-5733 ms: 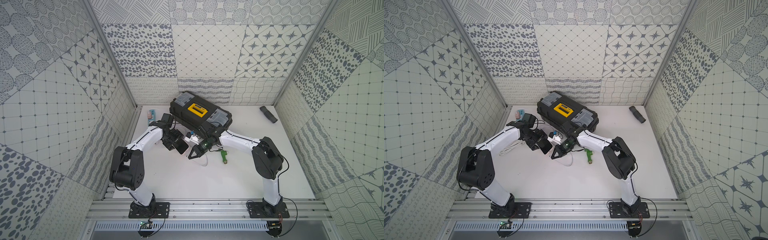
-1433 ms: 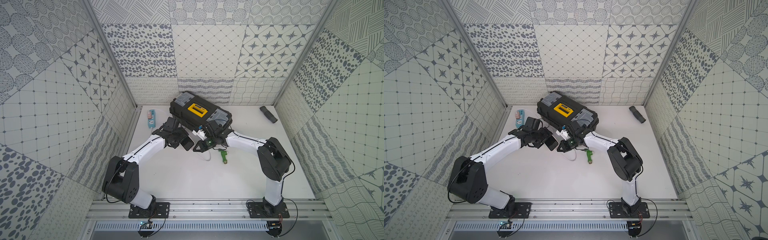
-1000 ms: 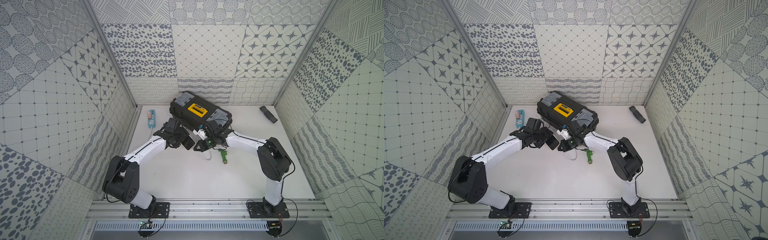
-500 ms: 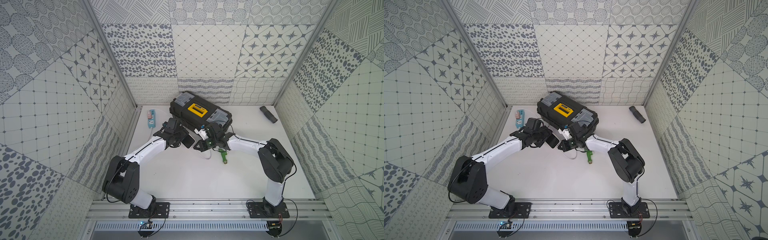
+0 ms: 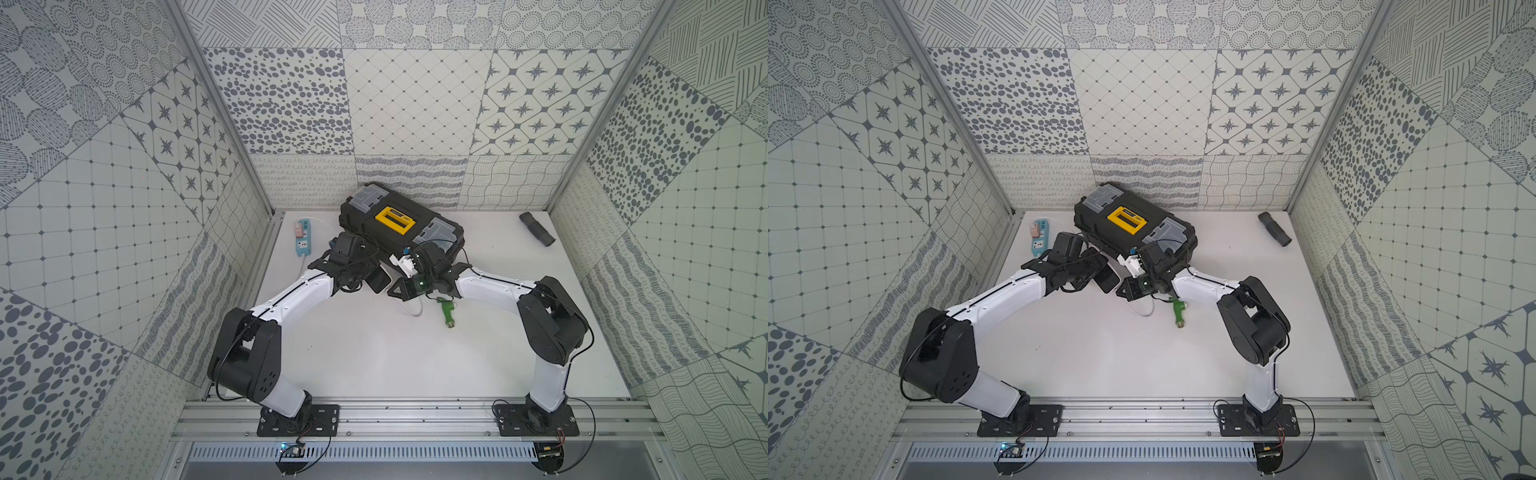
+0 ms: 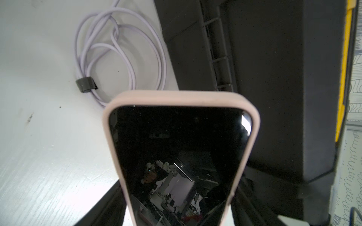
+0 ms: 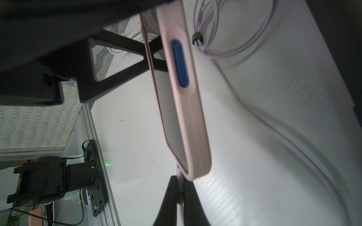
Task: Plug the charging cable into the phone
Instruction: Insert the charging cable into the phone.
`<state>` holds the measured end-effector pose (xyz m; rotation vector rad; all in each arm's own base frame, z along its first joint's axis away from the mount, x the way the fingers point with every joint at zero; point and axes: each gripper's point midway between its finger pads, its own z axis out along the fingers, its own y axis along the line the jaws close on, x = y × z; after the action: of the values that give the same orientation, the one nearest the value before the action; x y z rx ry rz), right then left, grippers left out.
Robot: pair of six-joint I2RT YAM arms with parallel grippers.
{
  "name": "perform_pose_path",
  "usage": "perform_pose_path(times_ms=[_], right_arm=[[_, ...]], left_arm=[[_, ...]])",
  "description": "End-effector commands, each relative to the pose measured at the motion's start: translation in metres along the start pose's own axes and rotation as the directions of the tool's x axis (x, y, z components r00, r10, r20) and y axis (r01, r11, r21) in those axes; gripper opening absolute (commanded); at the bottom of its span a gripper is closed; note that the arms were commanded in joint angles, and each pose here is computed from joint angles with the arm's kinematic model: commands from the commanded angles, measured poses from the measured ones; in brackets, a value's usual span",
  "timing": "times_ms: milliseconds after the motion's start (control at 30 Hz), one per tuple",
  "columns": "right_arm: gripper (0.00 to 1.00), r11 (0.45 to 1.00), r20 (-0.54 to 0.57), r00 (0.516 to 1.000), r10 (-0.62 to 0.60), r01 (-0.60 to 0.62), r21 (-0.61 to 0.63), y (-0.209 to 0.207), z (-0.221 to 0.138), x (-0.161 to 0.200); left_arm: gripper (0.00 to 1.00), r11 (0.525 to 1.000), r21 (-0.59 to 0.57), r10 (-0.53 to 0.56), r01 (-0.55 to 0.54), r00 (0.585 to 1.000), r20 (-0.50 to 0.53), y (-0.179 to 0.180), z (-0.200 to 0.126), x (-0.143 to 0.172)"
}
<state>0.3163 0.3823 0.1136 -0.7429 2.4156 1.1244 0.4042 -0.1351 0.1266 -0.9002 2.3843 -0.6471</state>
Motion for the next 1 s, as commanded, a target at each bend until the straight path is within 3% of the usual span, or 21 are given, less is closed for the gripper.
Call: perform_pose_path(times_ms=[0, 567, 967], right_arm=[[0.00, 0.959, 0.338, 0.911, -0.235, 0.275, -0.074, 0.061, -0.037, -0.103], [0.00, 0.959, 0.438, 0.858, -0.270, 0.279, 0.046, 0.058, -0.058, -0.130], [0.00, 0.956, 0.461, 0.840, -0.285, 0.284, 0.074, 0.057, -0.080, -0.139]], left_arm=[[0.00, 0.992, 0.118, 0.087, -0.045, 0.919, -0.384, -0.014, -0.010, 0.081], [0.00, 0.994, 0.104, 0.071, -0.032, 0.918, -0.390, -0.012, -0.012, 0.084], [0.00, 0.992, 0.085, 0.125, -0.098, 0.901, -0.415, -0.005, -0.016, 0.087]])
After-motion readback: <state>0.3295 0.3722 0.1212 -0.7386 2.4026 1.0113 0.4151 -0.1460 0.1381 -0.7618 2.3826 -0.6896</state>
